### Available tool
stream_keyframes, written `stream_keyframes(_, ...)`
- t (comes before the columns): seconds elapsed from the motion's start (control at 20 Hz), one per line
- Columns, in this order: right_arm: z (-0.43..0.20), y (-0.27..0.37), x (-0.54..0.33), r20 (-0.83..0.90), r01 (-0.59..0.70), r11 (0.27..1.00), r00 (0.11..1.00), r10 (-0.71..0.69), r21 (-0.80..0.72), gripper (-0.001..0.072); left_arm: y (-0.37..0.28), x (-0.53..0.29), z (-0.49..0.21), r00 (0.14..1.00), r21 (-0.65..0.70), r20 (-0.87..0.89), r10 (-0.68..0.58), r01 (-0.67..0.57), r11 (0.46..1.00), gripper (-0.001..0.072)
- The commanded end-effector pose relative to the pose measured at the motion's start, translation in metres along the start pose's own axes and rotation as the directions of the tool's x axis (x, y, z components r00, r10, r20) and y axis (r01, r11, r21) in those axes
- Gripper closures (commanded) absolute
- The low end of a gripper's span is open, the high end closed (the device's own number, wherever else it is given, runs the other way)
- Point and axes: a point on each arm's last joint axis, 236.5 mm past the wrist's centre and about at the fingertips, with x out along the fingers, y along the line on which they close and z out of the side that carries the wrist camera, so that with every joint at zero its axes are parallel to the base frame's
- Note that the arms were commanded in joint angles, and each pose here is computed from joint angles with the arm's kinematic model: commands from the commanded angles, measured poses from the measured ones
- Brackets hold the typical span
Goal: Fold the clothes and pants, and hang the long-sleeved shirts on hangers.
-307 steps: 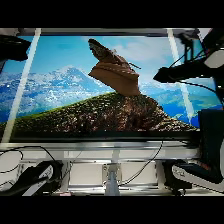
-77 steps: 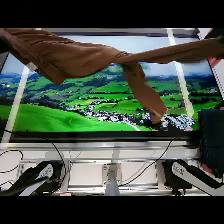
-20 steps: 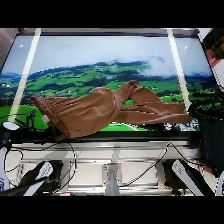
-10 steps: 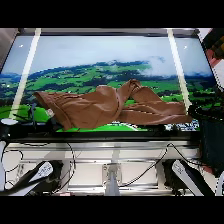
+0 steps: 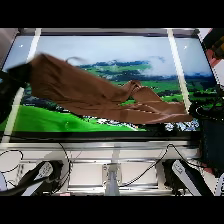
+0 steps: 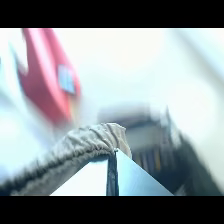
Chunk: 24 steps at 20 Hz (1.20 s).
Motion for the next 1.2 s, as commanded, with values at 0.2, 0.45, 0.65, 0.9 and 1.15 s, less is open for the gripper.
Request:
stream_keyframes(0.2,-0.008,0.03,-0.003,-0.03,-0.122,0.991,0.992,0.124,0.051,0.0699,0.151,-0.005,0.035,0.849,-0.002,0.219,0.481,-0.492,0.87,0.0677)
stream_keyframes(0.45,-0.011,0.031,-0.004,-0.043,-0.129,0.99,0.99,0.131,0.052,0.0699,0.212,-0.002,0.0,0.84,-0.013,0.112,0.532,-0.534,0.846,0.0003)
stream_keyframes(0.65,0.013,0.021,-0.003,0.057,-0.084,0.995,0.995,0.087,-0.06,0.0699,0.163,0.0,0.033,0.917,0.016,0.167,0.363,-0.371,0.929,0.0006)
stream_keyframes(0.9,0.07,0.033,-0.022,0.277,-0.122,0.991,0.952,0.13,-0.047,0.0699,0.089,-0.042,0.098,0.922,0.206,0.297,0.249,-0.317,0.926,0.001)
stream_keyframes(1.15,0.007,0.048,-0.021,-0.003,-0.188,0.975,0.982,0.189,-0.121,0.0699,0.119,-0.113,0.091,0.818,0.249,0.196,0.542,-0.576,0.779,0.0016)
